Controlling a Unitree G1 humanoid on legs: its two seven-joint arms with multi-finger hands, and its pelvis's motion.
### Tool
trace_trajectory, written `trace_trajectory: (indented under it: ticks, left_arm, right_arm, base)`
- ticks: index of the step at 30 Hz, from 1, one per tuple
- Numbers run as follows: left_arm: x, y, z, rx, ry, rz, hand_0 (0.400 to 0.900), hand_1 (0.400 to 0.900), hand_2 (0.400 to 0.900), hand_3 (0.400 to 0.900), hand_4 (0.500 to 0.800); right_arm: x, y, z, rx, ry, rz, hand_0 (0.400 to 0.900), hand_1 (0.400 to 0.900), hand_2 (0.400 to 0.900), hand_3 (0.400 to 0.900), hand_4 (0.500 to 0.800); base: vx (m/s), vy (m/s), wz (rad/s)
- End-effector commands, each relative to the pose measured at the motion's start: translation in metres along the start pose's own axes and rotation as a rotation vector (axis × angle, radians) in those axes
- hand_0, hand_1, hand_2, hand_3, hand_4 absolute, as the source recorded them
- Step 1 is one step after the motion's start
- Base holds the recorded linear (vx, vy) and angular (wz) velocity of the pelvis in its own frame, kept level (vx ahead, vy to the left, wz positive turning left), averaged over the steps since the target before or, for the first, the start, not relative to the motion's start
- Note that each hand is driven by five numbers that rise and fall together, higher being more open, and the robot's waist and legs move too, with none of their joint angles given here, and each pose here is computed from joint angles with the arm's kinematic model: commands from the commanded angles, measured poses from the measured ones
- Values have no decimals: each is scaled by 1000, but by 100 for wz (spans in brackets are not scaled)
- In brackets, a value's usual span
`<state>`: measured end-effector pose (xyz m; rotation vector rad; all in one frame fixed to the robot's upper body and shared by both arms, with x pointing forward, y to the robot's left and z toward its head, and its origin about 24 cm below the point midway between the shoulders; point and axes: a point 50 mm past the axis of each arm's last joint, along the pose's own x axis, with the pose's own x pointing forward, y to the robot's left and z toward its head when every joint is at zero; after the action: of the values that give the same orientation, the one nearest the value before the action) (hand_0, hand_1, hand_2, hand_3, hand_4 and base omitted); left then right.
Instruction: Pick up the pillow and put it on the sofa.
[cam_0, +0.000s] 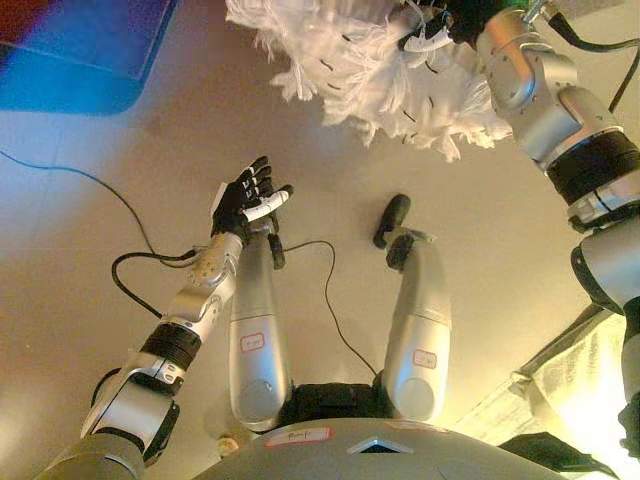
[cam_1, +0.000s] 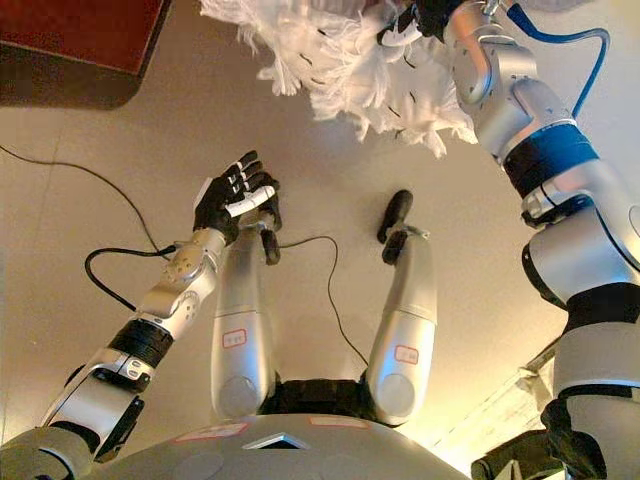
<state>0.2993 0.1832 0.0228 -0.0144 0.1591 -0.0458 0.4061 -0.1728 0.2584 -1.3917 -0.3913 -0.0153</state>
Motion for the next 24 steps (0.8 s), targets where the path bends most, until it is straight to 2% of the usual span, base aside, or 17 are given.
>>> trace_trajectory:
  ticks: [1, 9, 14, 18, 24]
  left_arm:
    - [-3, -6, 2, 26, -49, -12, 900, 900, 900, 900, 800]
    - [-6, 0, -18, 56, 26, 9, 900, 900, 900, 900, 800]
    - [-11, 7, -30, 82, 69, 34, 900, 900, 900, 900, 800]
    - [-17, 13, -40, 83, 97, 51, 900, 900, 900, 900, 800]
    - [-35, 22, -57, 74, 148, 44, 900, 900, 900, 900, 800]
  right_arm:
    - [-7, -115, 21, -29, -154, -442, 400, 400, 400, 400, 500]
    - [-35, -111, 16, -22, -220, -534, 400, 400, 400, 400, 500]
    - [-57, -93, 6, 6, -228, -558, 400, 400, 400, 400, 500]
    - [-74, -83, 5, 24, -257, -580, 400, 400, 400, 400, 500]
    - [-99, -78, 4, 27, -293, -591, 400, 400, 400, 400, 500]
  base:
    - [25, 17, -8]
    - [57, 13, -13]
    - [127, -10, -9]
    - [148, 17, -10]
    - [146, 11, -3]
